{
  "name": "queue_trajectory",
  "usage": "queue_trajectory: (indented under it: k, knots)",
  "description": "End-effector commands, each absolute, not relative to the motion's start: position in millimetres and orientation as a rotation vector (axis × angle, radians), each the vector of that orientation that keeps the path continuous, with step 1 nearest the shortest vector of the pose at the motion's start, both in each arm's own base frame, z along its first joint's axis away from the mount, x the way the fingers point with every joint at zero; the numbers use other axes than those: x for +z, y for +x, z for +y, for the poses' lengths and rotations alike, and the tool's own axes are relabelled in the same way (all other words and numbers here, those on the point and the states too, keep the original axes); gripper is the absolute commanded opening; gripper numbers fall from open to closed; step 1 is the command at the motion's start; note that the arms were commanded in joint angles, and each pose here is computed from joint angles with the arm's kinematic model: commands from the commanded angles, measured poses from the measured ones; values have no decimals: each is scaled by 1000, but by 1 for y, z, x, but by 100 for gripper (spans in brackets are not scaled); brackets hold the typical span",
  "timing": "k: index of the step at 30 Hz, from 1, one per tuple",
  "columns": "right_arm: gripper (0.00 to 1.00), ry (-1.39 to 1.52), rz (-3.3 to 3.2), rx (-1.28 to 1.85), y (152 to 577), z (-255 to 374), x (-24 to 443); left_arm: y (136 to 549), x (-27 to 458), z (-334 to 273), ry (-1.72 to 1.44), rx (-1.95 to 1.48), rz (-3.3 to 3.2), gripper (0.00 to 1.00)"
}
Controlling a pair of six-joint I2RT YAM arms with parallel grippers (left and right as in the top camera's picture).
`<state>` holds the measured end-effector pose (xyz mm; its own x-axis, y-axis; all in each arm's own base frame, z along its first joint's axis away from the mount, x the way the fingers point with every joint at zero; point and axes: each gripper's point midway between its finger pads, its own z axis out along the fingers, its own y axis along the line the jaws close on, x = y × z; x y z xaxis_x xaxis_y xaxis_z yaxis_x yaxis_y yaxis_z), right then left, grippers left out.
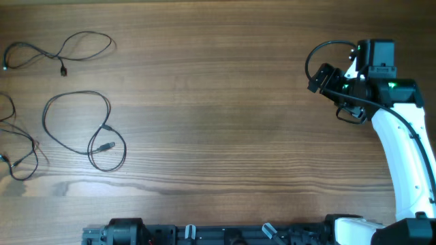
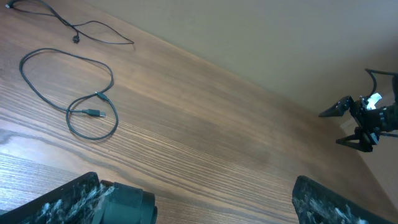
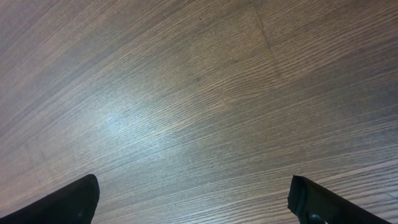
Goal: Untangle cables
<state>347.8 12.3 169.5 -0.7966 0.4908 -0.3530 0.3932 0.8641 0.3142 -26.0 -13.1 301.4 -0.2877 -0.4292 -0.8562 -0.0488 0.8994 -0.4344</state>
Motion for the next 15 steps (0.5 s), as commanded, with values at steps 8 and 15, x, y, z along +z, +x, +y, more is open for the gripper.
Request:
queue_trajectory:
  k: [8, 15]
  knots:
    - [100, 661, 2616, 323, 348, 13, 166, -28, 300, -15, -335, -388, 1830, 100]
    - [100, 661, 2616, 323, 348, 13, 166, -16, 338, -4, -344, -349, 1663, 100]
